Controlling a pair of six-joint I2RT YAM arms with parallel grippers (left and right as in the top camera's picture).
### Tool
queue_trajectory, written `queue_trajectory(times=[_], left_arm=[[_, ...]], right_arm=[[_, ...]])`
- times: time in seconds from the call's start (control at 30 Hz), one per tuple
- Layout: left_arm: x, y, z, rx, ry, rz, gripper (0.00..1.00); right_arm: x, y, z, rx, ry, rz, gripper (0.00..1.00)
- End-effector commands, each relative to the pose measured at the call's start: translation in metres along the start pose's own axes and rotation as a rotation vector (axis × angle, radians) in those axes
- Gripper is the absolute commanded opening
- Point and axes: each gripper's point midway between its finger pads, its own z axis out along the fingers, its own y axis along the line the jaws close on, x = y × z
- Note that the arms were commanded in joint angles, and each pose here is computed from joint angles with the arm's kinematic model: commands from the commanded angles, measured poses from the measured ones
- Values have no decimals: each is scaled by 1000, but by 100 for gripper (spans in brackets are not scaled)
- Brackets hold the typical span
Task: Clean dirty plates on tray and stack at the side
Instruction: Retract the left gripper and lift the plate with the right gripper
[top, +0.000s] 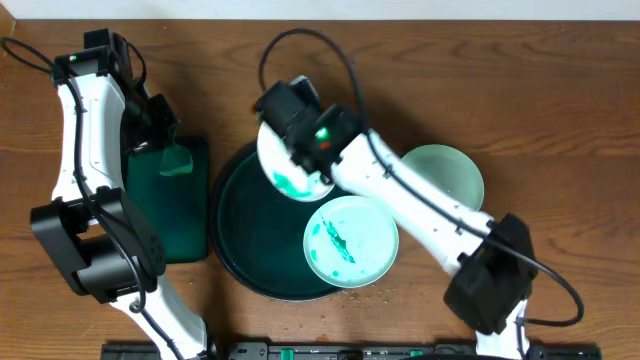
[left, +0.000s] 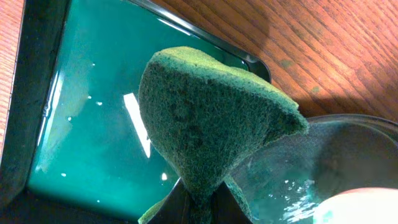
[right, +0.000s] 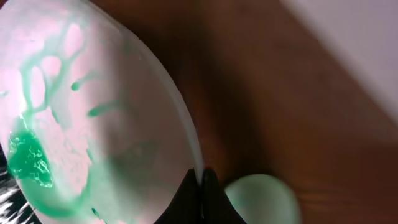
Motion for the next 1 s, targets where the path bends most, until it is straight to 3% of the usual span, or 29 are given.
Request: queue_trajectory(times=[0.0, 0.33, 0.57, 0.73, 0.97], left_arm=[[-5, 0, -12, 0, -36, -7, 7], [-5, 0, -12, 0, -37, -7, 7], [-5, 0, -12, 0, -36, -7, 7], [-5, 0, -12, 0, -36, -7, 7], [-5, 0, -12, 0, -36, -7, 8]], right_arm=[[-20, -41, -46, 363, -146, -33, 1], [-41, -42, -136, 747, -395, -11, 1], [-40, -37, -136, 724, -394, -22, 1], [-25, 2, -84, 357, -252, -90, 1], [-4, 52, -36, -320, -18, 35, 1]])
